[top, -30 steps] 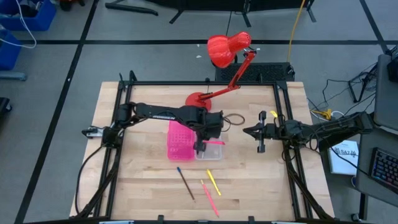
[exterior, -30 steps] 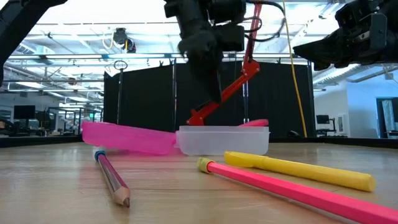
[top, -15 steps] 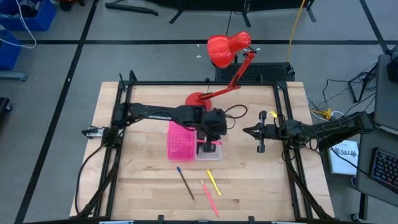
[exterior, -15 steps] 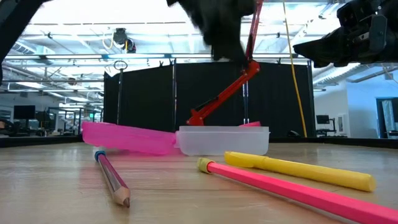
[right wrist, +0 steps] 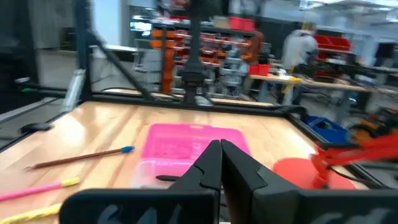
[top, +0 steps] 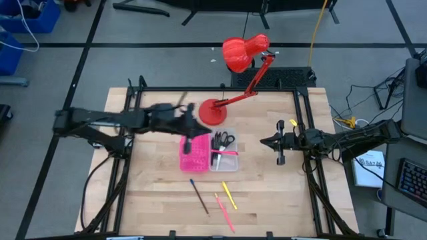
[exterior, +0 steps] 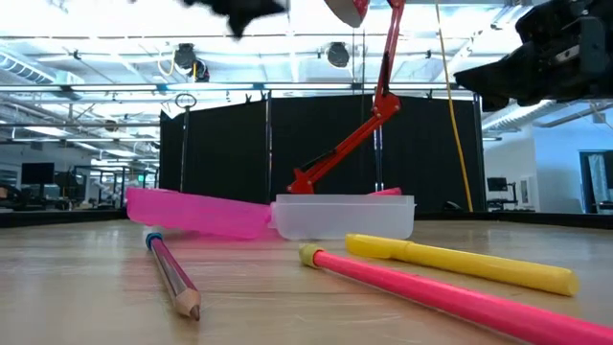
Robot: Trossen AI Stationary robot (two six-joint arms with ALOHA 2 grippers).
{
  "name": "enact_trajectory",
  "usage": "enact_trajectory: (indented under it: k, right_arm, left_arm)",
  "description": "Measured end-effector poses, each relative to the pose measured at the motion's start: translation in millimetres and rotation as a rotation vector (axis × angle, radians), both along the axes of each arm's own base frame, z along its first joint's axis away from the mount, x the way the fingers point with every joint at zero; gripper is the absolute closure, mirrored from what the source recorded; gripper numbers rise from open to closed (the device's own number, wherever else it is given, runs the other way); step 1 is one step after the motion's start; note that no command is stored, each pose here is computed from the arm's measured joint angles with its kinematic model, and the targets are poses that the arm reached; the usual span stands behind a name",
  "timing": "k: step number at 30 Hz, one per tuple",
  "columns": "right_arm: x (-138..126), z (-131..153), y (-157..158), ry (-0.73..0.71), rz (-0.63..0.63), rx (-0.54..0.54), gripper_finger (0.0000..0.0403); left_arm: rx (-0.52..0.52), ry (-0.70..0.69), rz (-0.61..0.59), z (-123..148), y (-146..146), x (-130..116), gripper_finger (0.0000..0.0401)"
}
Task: Pick & place school supplies into a supply box
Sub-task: Put the pink pen into the supply box
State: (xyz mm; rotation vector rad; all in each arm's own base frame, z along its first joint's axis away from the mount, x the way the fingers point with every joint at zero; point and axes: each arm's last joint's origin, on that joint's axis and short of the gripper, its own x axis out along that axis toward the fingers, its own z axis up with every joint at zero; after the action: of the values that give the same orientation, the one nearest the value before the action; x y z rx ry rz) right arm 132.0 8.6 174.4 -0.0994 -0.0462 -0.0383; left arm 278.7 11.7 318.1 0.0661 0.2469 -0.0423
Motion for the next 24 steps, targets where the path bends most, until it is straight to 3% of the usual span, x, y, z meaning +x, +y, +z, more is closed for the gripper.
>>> enact_trajectory:
  k: [3, 9, 18, 24]
  right_arm:
    - [0.2, 1.1, 0.9, -0.011, 0.026, -0.023, 0.0403]
    - [9.9, 7.1, 1.5, 0.085, 0.024, 0.098, 0.0403]
    - [41.9, 13.0, 3.2, 0.221, -0.044, 0.214, 0.0403]
    - [86.6, 22.6, 8.6, 0.506, -0.079, 0.216, 0.0403]
  left_arm:
    - [-0.050, -0.091, 0.021, -25.8, -1.0, -33.9, 0.0398]
    - [-0.081, -0.155, 0.054, -71.0, -0.3, -81.6, 0.0399]
    - [-0.071, -0.267, 0.077, -99.7, 0.4, -120.4, 0.0398]
    - [-0.062, -0.341, 0.104, -107.8, 1.1, -132.8, 0.0394]
